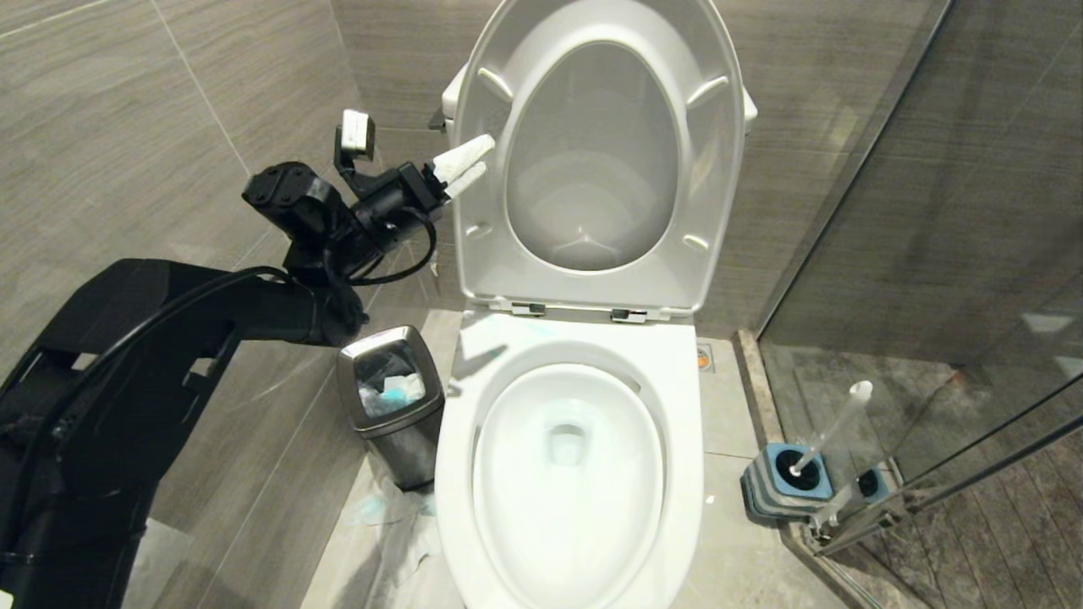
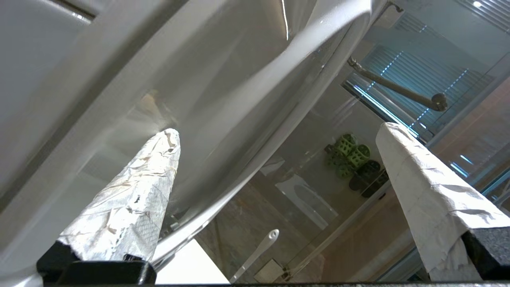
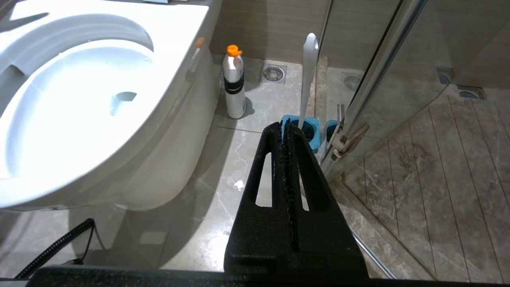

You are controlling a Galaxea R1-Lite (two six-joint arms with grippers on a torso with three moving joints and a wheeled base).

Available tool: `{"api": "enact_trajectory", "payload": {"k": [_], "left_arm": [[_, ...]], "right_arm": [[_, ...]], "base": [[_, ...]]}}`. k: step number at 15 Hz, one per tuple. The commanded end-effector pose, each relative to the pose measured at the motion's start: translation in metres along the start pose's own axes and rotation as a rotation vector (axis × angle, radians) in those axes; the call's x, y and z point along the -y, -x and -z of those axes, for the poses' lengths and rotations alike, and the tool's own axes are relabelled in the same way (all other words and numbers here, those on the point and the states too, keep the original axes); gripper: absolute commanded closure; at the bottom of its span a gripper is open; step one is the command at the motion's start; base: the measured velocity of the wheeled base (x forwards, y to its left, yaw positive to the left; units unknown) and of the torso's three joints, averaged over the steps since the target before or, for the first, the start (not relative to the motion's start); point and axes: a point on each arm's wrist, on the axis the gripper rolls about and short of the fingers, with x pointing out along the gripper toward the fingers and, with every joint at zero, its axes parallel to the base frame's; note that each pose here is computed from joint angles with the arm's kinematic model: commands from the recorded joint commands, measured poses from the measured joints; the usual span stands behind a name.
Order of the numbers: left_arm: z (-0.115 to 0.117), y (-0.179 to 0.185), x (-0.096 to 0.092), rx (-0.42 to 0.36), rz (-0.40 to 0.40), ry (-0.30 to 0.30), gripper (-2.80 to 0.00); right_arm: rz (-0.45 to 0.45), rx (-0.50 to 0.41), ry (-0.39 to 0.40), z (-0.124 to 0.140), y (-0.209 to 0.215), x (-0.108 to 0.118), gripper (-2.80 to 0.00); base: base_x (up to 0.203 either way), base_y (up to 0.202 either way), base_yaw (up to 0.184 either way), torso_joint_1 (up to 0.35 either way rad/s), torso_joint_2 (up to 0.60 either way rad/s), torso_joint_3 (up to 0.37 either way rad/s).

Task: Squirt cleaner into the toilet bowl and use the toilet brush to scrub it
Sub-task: Use the left hand to lift the toilet lid slightly

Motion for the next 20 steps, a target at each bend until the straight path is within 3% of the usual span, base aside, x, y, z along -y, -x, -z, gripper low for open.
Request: {"api": "enact_trajectory", "payload": {"k": [1, 2, 9, 15, 17, 20], "left_arm": [[-0.009, 0.002, 0.007, 0.008, 0.005, -0.013, -2.8], [-0.012, 0.002, 0.01, 0.009, 0.008, -0.018, 0.0], [-0.033, -0.002, 0.033, 0.032, 0.043, -0.069, 0.0], [-0.041, -0.016, 0.049, 0.015, 0.037, -0.246, 0.0], [-0.058, -0.026, 0.066, 0.032, 0.064, -0.275, 0.0], [-0.099, -0.034, 0.128, 0.038, 0.091, -0.218, 0.0]], "right_arm": [[0.0, -0.001, 0.0, 0.0, 0.0, 0.0, 0.0], [0.0, -0.002, -0.001, 0.0, 0.0, 0.0, 0.0], [0.0, 0.0, -0.001, 0.0, 0.0, 0.0, 0.0], [0.0, -0.002, 0.0, 0.0, 0.0, 0.0, 0.0], [0.0, -0.002, -0.001, 0.0, 0.0, 0.0, 0.0], [0.0, -0.002, -0.001, 0.0, 0.0, 0.0, 0.0]], "base": [[0.0, 0.0, 0.0, 0.0, 0.0, 0.0], [0.0, 0.0, 0.0, 0.0, 0.0, 0.0], [0.0, 0.0, 0.0, 0.0, 0.0, 0.0], [0.0, 0.0, 0.0, 0.0, 0.0, 0.0], [0.0, 0.0, 0.0, 0.0, 0.0, 0.0], [0.0, 0.0, 0.0, 0.0, 0.0, 0.0]]}}
